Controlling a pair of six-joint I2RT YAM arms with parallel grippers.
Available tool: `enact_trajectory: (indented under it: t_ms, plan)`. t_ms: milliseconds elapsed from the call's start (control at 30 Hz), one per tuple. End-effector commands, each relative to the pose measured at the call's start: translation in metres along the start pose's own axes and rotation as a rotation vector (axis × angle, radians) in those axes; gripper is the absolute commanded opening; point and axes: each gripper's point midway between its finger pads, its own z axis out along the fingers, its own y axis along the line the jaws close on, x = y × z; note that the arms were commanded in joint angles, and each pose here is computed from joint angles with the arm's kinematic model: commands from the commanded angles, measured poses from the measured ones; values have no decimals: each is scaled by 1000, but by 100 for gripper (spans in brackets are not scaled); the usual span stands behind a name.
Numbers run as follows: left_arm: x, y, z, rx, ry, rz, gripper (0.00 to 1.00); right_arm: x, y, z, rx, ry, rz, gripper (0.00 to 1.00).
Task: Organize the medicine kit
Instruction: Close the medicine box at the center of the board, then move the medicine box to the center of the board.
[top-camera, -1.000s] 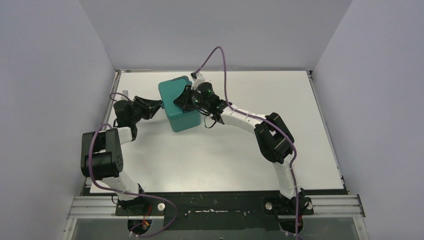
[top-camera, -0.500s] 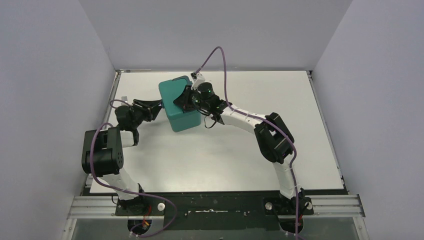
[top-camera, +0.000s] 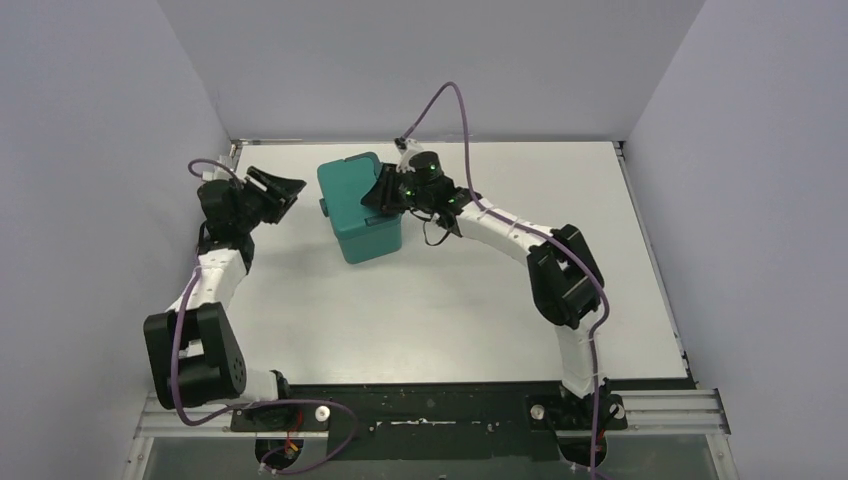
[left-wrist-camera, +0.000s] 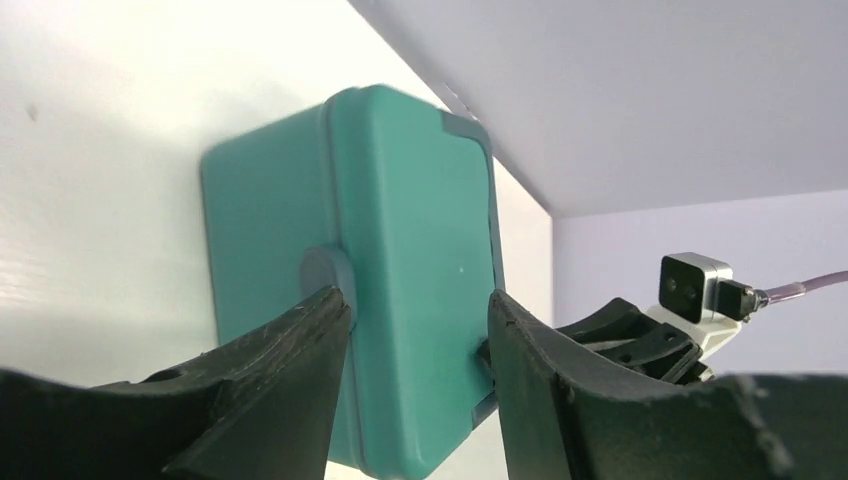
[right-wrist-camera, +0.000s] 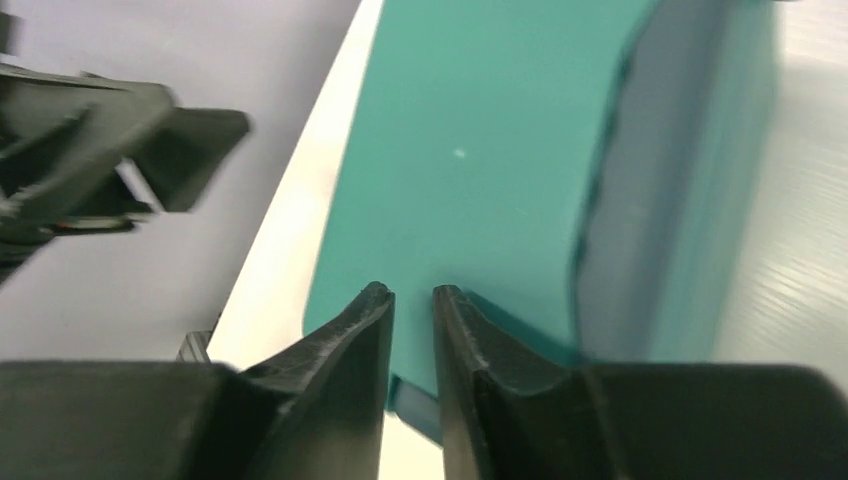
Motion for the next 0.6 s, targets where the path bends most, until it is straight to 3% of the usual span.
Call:
enact_trajectory:
  t_ms: [0, 167, 267, 467, 567]
  plan:
    - [-9, -17, -22, -94, 7, 313, 51, -22, -21, -59, 90, 10, -16, 29]
    - [26, -48, -28, -108, 94, 544, 51, -35, -36, -118, 152, -50, -28, 47]
    - [67, -69, -25, -67, 192, 663, 52, -26, -43, -152, 213, -59, -42, 60]
    - [138, -82, -18, 0, 388, 808, 52, -9, -47, -210, 307, -88, -78, 89]
    - [172, -83, -10, 32, 461, 902, 52, -7, -42, -233, 325, -122, -76, 98]
